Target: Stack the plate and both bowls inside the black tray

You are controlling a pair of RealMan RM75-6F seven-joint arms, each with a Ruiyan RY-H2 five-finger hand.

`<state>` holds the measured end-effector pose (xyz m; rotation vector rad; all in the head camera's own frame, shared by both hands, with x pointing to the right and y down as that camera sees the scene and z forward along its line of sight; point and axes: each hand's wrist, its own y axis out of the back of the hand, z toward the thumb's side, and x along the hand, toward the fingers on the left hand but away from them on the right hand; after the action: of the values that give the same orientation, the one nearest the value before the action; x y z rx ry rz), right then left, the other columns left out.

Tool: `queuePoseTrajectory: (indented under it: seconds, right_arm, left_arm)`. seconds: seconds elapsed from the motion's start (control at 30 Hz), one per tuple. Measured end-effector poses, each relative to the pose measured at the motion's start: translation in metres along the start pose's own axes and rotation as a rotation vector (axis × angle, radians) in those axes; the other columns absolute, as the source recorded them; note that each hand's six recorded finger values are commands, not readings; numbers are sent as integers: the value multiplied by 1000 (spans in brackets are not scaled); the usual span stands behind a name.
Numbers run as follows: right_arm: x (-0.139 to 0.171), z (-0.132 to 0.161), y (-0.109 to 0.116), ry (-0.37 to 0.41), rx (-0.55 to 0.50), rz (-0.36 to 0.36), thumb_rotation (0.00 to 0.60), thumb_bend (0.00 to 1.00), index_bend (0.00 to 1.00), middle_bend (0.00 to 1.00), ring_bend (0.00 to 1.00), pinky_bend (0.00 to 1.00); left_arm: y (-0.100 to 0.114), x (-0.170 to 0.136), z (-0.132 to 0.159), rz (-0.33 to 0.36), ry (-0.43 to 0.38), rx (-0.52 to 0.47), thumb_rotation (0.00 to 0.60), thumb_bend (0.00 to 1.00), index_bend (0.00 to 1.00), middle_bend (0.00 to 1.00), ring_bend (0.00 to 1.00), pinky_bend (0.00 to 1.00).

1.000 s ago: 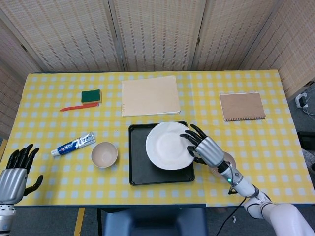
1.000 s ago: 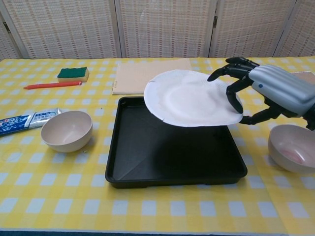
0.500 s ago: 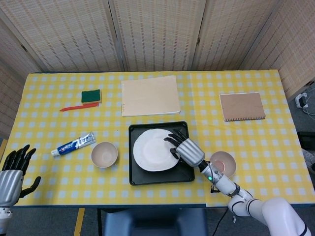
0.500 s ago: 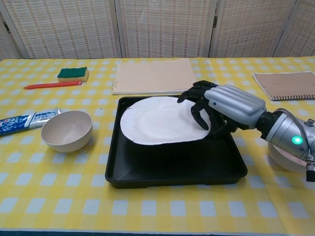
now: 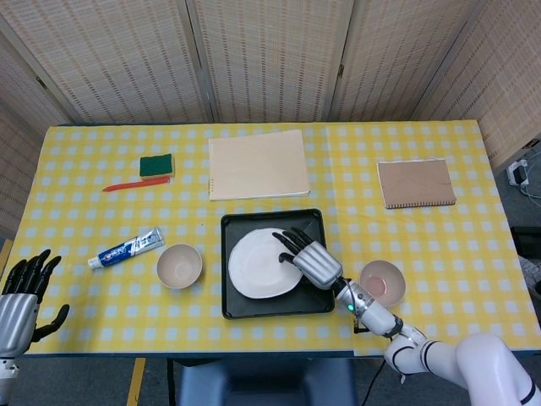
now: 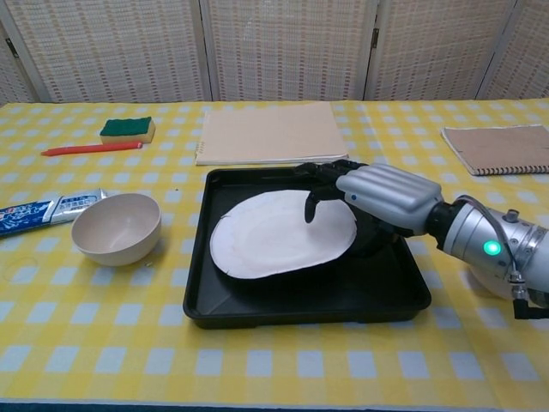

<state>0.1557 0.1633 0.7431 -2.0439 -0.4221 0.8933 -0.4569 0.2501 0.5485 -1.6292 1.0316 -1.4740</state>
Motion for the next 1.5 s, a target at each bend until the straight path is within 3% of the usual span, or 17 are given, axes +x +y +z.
queuePoseTrajectory:
  seconds: [0.37,0.83,1.13,1.5]
  right_arm:
    - [13,7,23,-11,62,45,600,288,5,0,0,0]
    - [58,3,62,-47,96,100,600,259,3,0,0,0]
    - [121,-22,76,-100,83,53,600,259,276,0,0,0]
    - [197,-64,44,-142,113,51,600,259,406,0,0,0]
  left_arm:
    - [0,1,0,2,8,5,600,398,0,4,0,0]
    - [1,0,2,8,-3,3,600,398,0,0,0,0]
    - [0,-1,4,6,-9,7,600,398,0,0,0,0]
    - [-7,-1,13,-21,-47,3,600,396,0,0,0,0]
